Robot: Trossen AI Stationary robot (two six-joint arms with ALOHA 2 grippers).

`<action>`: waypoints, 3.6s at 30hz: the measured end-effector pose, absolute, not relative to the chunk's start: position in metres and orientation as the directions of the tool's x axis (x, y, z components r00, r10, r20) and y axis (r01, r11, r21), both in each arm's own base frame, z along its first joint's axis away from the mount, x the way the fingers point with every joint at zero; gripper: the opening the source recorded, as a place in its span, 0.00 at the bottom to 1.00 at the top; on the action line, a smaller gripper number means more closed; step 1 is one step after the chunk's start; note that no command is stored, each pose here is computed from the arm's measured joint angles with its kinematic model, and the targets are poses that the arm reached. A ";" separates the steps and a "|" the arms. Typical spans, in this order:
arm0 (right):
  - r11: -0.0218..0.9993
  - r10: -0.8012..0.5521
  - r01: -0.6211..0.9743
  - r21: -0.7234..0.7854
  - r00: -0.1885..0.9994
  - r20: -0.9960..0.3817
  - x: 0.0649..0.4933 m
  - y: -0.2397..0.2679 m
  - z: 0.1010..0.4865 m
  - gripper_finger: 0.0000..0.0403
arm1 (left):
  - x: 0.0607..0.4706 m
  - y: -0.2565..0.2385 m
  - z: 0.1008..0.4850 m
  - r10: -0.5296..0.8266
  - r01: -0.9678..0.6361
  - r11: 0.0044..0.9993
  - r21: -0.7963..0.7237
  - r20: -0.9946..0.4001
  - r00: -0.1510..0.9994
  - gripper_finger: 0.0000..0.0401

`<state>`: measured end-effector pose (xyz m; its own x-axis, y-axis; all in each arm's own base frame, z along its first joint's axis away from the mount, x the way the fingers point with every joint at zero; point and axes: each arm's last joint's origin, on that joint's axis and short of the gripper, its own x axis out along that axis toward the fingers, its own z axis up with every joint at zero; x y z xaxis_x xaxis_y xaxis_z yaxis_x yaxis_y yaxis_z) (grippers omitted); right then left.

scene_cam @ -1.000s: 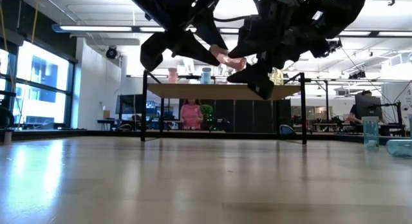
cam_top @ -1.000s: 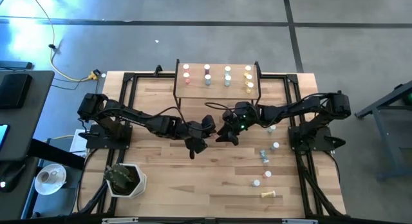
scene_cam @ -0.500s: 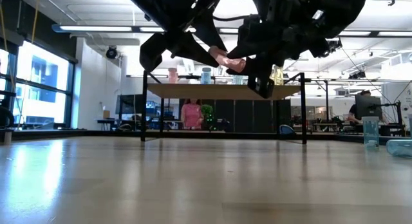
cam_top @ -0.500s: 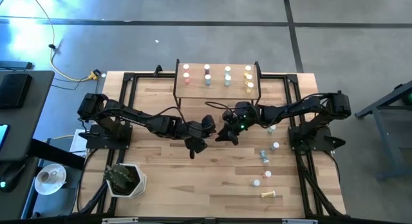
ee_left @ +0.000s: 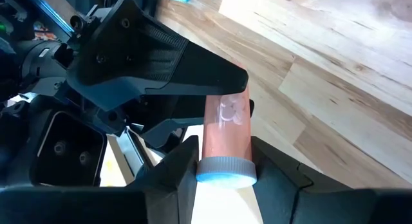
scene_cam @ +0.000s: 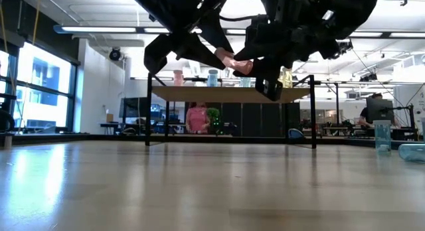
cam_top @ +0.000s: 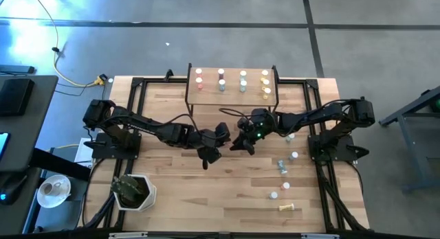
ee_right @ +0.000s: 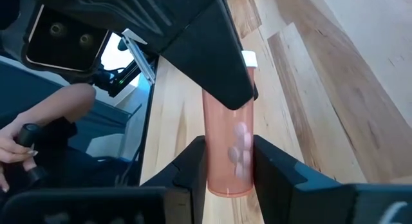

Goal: Pick and place medicine bottles onto shelf by color
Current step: Put the pink pill bottle on the shelf aligned with the other pink pill bottles

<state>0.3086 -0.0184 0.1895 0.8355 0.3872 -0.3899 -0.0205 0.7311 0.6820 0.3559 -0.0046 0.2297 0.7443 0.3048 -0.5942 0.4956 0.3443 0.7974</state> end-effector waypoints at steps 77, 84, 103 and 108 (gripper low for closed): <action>0.973 0.066 -0.013 0.232 0.973 -0.222 0.370 0.012 0.168 0.22 | 0.275 0.051 0.288 -0.063 -0.050 0.990 -0.135 -0.723 0.688 0.52; 0.976 0.076 -0.026 0.218 0.971 -0.225 0.384 0.015 0.171 0.22 | 0.280 0.049 0.279 -0.076 -0.042 0.990 -0.136 -0.756 0.650 0.52; 0.975 0.067 -0.026 0.223 0.982 -0.178 0.385 0.023 0.176 0.22 | 0.279 0.042 0.278 -0.100 -0.002 0.991 -0.131 -0.768 0.633 0.51; 0.975 0.067 -0.027 0.223 0.983 -0.173 0.385 0.023 0.176 0.22 | 0.281 0.042 0.279 -0.098 0.002 0.992 -0.127 -0.752 0.652 0.46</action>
